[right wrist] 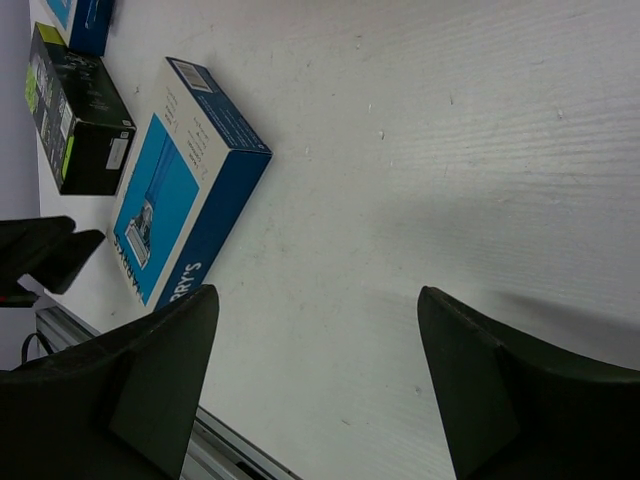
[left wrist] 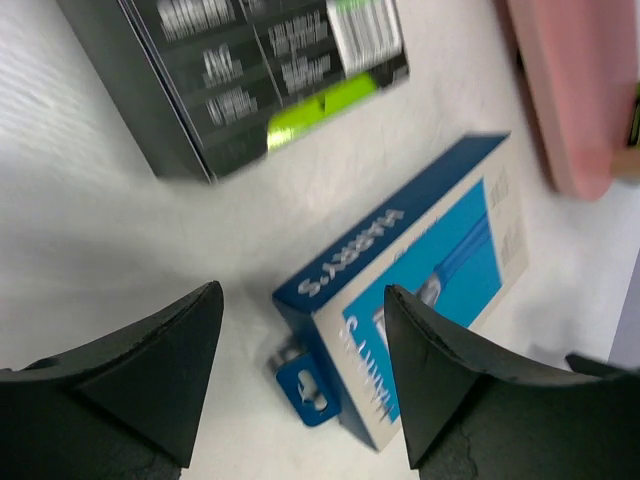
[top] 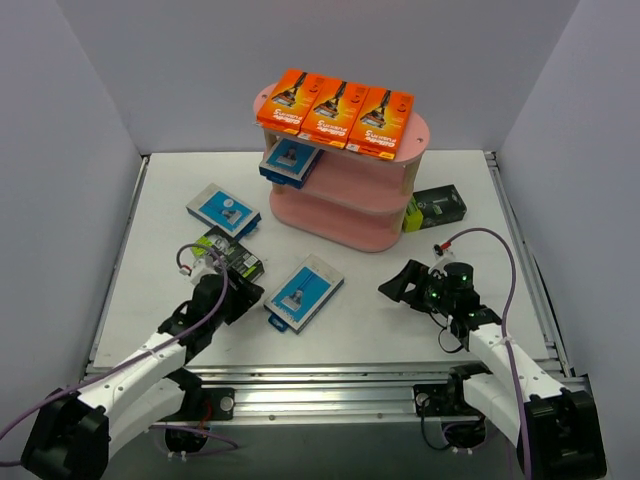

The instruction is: Place and organize the shaving razors onto the shelf

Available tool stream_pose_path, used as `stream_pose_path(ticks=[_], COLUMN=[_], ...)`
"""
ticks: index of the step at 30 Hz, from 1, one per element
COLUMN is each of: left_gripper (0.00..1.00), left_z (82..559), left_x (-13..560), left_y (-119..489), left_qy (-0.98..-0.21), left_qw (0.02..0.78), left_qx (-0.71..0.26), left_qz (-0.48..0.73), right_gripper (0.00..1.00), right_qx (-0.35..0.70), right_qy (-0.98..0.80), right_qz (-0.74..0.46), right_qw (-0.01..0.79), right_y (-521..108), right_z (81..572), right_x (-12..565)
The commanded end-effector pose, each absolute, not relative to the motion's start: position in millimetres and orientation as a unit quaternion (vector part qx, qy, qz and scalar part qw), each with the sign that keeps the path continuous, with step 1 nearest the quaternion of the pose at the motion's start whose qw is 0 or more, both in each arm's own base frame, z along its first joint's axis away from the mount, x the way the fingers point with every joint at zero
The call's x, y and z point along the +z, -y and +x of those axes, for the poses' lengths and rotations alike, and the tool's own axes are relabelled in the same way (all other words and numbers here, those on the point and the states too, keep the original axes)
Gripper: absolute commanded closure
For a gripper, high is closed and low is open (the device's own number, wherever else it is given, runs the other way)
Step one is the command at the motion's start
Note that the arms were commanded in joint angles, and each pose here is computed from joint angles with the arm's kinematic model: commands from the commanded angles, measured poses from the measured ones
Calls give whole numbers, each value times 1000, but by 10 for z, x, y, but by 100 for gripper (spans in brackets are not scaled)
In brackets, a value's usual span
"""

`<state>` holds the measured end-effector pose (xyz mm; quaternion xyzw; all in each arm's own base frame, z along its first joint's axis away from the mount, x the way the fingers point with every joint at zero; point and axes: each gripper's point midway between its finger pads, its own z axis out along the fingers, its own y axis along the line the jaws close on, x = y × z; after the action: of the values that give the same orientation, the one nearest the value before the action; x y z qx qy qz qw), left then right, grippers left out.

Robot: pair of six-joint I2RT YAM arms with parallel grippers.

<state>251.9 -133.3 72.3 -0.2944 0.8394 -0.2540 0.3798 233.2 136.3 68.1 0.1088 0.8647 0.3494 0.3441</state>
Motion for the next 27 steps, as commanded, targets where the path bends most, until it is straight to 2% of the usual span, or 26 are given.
stream_pose_path(ticks=[1, 10, 27], left_gripper=[27, 28, 32], left_z=[2521, 2202, 1962], left_x=[944, 555, 496], left_y=[1661, 1737, 1889], left_qy=[-812, -807, -798], left_qw=[400, 379, 374], left_qx=[-327, -355, -380], left_qz=[-270, -280, -283], right_gripper=[24, 24, 25], right_qx=[348, 337, 321], right_qy=[-861, -859, -866], right_qz=[96, 103, 103], right_qw=[360, 371, 370], right_y=[-1374, -1328, -1336], right_z=[2367, 2378, 2396], right_x=[754, 777, 731])
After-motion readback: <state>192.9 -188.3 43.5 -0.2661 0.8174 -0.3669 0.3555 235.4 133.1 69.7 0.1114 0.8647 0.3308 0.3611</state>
